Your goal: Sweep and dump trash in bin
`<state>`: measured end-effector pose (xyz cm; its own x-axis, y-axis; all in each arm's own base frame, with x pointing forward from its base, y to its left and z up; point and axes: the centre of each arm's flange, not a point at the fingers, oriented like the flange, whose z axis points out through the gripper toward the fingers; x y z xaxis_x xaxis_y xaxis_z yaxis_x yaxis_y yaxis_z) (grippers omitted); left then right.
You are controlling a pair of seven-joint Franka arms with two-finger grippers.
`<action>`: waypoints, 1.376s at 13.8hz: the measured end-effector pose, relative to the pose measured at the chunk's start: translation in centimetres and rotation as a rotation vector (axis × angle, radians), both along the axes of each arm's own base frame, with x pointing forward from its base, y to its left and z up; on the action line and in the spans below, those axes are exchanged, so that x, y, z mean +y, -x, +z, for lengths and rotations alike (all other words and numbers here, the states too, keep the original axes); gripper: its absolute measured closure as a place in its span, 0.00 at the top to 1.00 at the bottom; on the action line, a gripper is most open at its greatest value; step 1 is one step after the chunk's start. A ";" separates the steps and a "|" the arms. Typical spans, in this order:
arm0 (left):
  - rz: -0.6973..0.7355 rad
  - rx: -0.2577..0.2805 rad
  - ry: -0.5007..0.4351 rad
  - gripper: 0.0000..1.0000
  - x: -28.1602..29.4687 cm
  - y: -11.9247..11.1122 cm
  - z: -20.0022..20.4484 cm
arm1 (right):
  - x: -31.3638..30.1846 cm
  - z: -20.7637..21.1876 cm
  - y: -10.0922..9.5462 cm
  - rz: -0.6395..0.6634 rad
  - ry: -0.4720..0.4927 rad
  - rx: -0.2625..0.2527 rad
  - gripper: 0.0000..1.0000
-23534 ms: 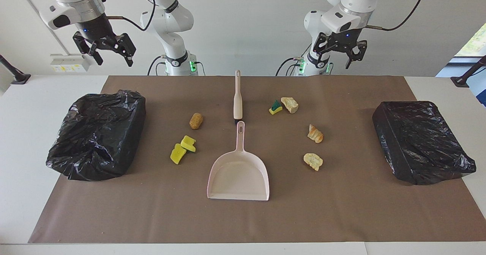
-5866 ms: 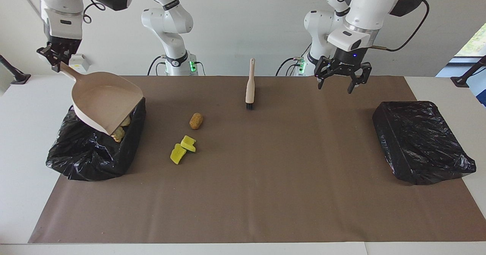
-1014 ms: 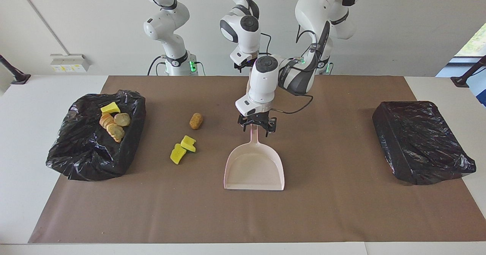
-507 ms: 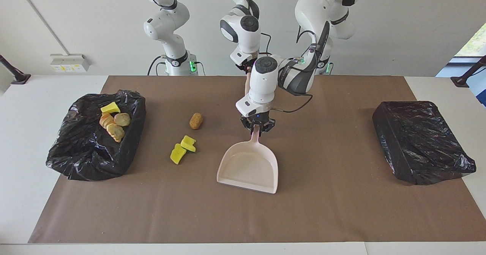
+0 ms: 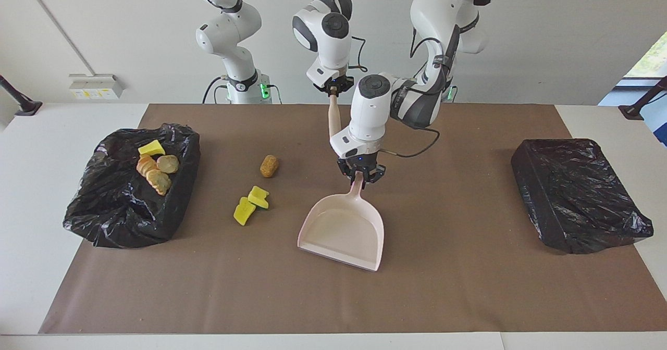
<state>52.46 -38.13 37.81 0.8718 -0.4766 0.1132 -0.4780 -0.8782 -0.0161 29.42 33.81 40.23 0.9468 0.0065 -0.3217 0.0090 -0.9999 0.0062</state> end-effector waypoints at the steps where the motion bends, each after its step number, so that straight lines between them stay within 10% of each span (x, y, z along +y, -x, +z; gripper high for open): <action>1: -0.060 0.005 -0.016 0.33 1.1 -0.4 0.7 | -2.1 1.2 -1.1 0.008 0.004 0.002 0.26; 9: -0.539 0.069 -0.100 0.33 5.2 -1.6 0.5 | -23.0 6.9 -10.0 0.085 -0.073 -0.019 0.26; 14: -0.787 0.100 -0.122 0.33 5.5 -1.1 -0.1 | -30.0 4.8 -13.8 0.144 0.043 -0.068 0.26; 19: -0.850 0.083 -0.121 0.33 4.9 1.7 -1.0 | -29.5 -2.2 -25.1 0.263 0.161 -0.086 0.26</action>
<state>50.73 -33.27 36.83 0.2173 -0.9757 -0.0293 -0.9760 -0.2167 -0.0222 54.53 4.28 37.98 0.9430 0.2106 -0.2575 0.2601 -0.9495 0.1758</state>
